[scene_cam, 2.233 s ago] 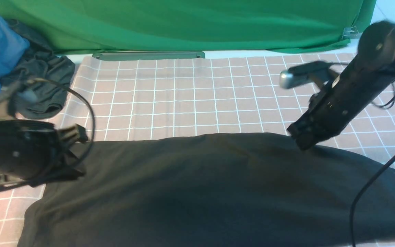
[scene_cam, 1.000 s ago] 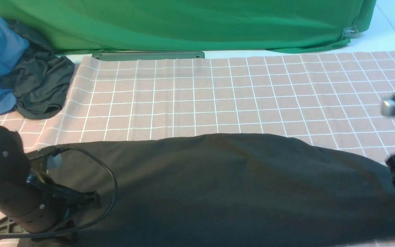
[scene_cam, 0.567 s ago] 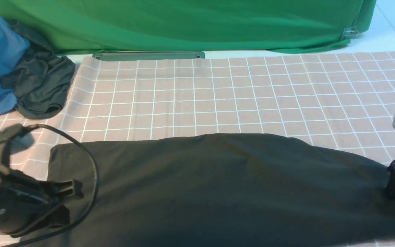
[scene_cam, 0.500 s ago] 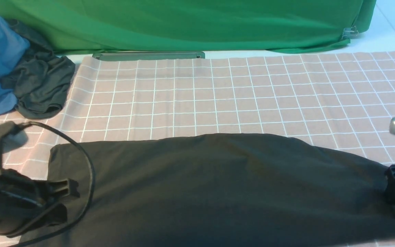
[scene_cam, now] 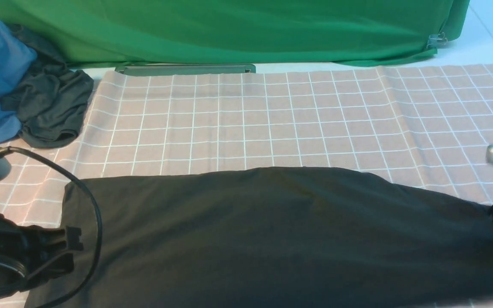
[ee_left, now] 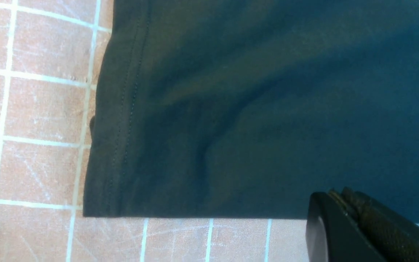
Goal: Fold a long-sleeved shirt over a pink coffee tablecloth.
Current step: 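Pull the folded dark garment lengthwise by its ends to straighten it flat on the table, then fold the right end of the dark garment over onto its left end with the right gripper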
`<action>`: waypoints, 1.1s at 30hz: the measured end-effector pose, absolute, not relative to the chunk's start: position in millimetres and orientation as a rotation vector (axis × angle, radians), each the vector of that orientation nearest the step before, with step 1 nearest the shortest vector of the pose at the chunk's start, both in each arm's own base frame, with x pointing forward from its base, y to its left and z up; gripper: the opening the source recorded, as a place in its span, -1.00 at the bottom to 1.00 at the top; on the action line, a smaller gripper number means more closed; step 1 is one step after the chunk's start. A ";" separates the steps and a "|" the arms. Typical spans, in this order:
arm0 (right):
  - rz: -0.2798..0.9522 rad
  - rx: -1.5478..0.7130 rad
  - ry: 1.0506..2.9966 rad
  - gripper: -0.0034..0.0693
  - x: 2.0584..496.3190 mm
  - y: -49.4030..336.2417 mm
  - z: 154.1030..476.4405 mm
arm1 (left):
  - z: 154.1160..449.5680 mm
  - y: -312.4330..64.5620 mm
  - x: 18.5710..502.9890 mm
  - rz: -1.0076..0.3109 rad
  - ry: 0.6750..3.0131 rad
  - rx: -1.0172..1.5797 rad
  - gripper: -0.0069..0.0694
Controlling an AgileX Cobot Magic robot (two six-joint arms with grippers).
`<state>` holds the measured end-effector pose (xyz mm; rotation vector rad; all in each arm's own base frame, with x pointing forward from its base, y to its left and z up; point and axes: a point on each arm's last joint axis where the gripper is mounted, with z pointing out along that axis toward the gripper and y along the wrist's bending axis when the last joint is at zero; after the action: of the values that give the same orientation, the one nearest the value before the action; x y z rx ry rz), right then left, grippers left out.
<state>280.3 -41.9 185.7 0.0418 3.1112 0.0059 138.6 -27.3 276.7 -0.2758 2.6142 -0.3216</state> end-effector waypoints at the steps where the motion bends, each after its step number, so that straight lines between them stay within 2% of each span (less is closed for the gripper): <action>1: -0.027 0.035 3.074 -0.61 282.2 -43.7 202.6 | 276.5 -27.3 138.3 -0.321 2.618 -0.276 -0.79; 7: -0.104 0.085 2.967 -0.61 285.0 -56.0 243.9 | 275.8 -27.2 137.0 -0.317 2.635 -0.274 -0.79; 14: -0.131 0.286 2.954 -0.61 282.6 -90.2 265.7 | 274.6 -26.2 135.2 -0.294 2.660 -0.257 -0.79; 18: -0.097 0.278 2.915 -0.61 286.9 -83.4 291.9 | 274.6 -26.1 135.2 -0.290 2.660 -0.252 -0.79; 22: 0.097 0.164 2.797 -0.61 293.6 -40.1 330.9 | 274.3 -23.1 135.6 -0.246 2.657 -0.259 -0.79; 23: 0.110 0.155 2.796 -0.61 293.6 -37.2 331.5 | 274.3 -22.8 135.6 -0.242 2.656 -0.260 -0.79; 24: 0.214 0.075 2.760 -0.61 295.7 -11.8 343.1 | 274.1 -20.2 135.9 -0.206 2.653 -0.277 -0.79; 29: 0.408 -0.219 2.690 -0.61 293.0 71.0 354.1 | 274.1 -12.1 136.9 -0.093 2.634 -0.321 -0.79; 33: 0.503 -0.388 2.614 -0.61 285.1 132.8 352.9 | 274.2 -10.9 137.0 -0.080 2.628 -0.345 -0.79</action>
<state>285.1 132.8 352.9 -0.3877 2.6144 0.5033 137.0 -10.9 274.2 -0.3451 2.6278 -0.0800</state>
